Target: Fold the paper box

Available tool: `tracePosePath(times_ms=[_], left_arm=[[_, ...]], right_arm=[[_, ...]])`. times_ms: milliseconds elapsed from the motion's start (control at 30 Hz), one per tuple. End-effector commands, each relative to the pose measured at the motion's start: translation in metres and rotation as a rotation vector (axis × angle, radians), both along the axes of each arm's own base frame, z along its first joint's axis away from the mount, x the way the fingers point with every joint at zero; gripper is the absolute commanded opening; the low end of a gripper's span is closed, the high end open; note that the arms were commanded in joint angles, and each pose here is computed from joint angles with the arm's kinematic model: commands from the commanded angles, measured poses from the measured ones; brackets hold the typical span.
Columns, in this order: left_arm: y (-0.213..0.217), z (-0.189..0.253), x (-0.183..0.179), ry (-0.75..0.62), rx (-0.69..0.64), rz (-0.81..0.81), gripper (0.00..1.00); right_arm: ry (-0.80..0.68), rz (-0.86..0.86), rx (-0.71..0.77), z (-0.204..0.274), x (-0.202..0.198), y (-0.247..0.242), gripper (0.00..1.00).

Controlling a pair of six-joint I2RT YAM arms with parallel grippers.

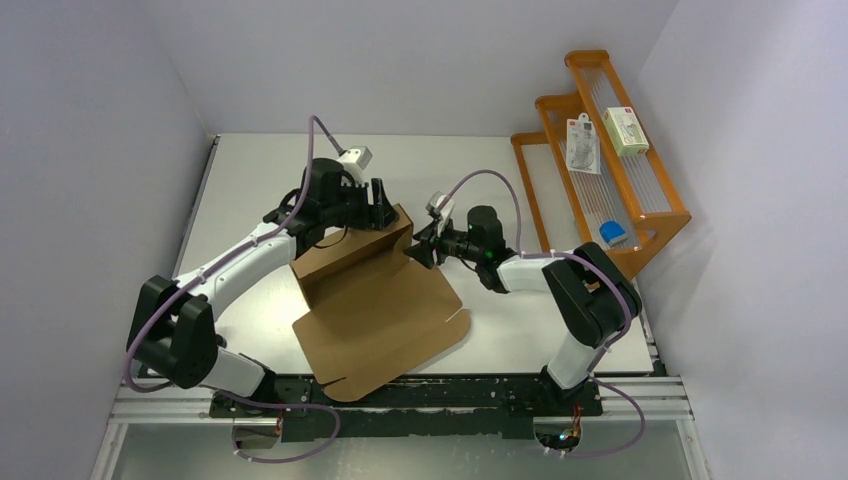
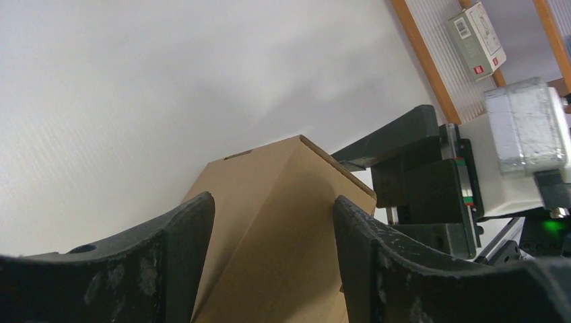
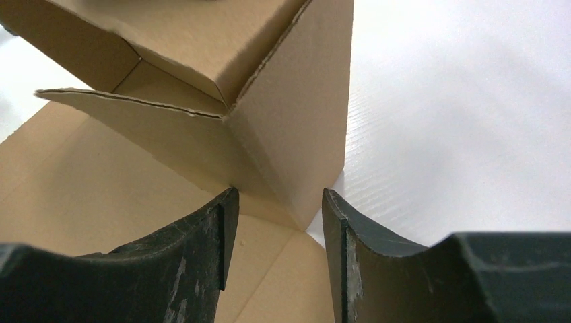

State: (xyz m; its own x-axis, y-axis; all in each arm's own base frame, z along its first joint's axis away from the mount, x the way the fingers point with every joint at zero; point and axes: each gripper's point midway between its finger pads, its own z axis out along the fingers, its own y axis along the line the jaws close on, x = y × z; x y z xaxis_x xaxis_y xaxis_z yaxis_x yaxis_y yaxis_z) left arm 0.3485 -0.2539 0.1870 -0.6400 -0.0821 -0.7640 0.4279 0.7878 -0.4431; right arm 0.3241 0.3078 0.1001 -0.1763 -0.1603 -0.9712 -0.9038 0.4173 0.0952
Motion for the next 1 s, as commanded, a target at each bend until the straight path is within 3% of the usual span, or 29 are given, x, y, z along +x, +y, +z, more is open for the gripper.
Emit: tracePosePath(times_ms=[0, 267, 733, 967], left_arm=[[-0.001, -0.008, 0.003, 0.025, 0.018, -0.014, 0.69], [0.011, -0.011, 0.011, 0.022, 0.073, 0.05, 0.69], [-0.008, -0.005, 0.003, 0.06, -0.063, -0.042, 0.73], [-0.005, -0.006, 0.002, 0.073, -0.07, -0.046, 0.74]], right_arm=[[-0.105, -0.014, 0.056, 0.027, 0.015, 0.011, 0.52], [-0.111, -0.025, 0.063, 0.026, 0.018, 0.018, 0.49], [-0.162, -0.036, 0.087, 0.032, 0.021, 0.024, 0.47], [-0.169, -0.063, 0.098, 0.033, 0.025, 0.025, 0.44]])
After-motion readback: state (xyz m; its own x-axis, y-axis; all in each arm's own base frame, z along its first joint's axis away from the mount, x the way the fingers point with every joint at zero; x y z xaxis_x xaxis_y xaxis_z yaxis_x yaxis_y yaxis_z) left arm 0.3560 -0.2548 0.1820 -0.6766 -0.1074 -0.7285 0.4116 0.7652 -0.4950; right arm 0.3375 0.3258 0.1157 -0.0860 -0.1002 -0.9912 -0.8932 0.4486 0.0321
